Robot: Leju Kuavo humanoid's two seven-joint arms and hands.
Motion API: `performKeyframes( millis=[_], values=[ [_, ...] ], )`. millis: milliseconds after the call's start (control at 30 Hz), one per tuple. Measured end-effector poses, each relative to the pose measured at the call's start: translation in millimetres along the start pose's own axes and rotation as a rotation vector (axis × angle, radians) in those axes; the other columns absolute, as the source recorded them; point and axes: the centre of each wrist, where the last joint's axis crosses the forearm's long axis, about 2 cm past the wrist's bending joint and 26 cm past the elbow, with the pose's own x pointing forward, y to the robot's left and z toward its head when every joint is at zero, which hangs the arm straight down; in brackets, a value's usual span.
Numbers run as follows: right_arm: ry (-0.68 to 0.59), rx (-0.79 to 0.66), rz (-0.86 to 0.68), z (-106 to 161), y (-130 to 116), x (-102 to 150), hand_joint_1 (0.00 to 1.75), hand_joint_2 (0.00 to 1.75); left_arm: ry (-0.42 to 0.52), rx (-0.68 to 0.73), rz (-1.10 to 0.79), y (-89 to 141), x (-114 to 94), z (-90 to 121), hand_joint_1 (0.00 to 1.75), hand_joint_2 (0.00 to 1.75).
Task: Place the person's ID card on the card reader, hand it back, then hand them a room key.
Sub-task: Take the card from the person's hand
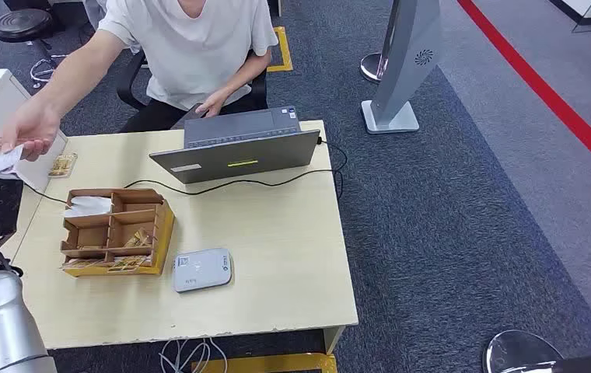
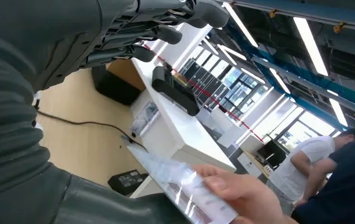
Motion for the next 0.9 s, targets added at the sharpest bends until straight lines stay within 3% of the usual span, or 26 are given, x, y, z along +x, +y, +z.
performKeyframes(
  millis=[167, 300, 633, 900],
  values=[
    [-0.002, 0.001, 0.027, 0, 0, 1, 0.0, 1.75, -0.066, -0.017, -0.084, -8, 18, -14, 0.0, 1.75],
    [0.001, 0.006, 0.052, 0, 0, 1, 0.0, 1.75, -0.131, -0.021, -0.159, -15, 35, -25, 1.75, 1.75],
    [0.003, 0.01, 0.144, 0, -1, 3, 0.0, 1.75, -0.305, 0.013, -0.356, -32, 78, -50, 1.75, 1.75],
    [0.008, 0.013, 0.189, 0, -1, 4, 0.0, 1.75, -0.37, 0.032, -0.42, -41, 92, -56, 1.75, 1.75]
  ],
)
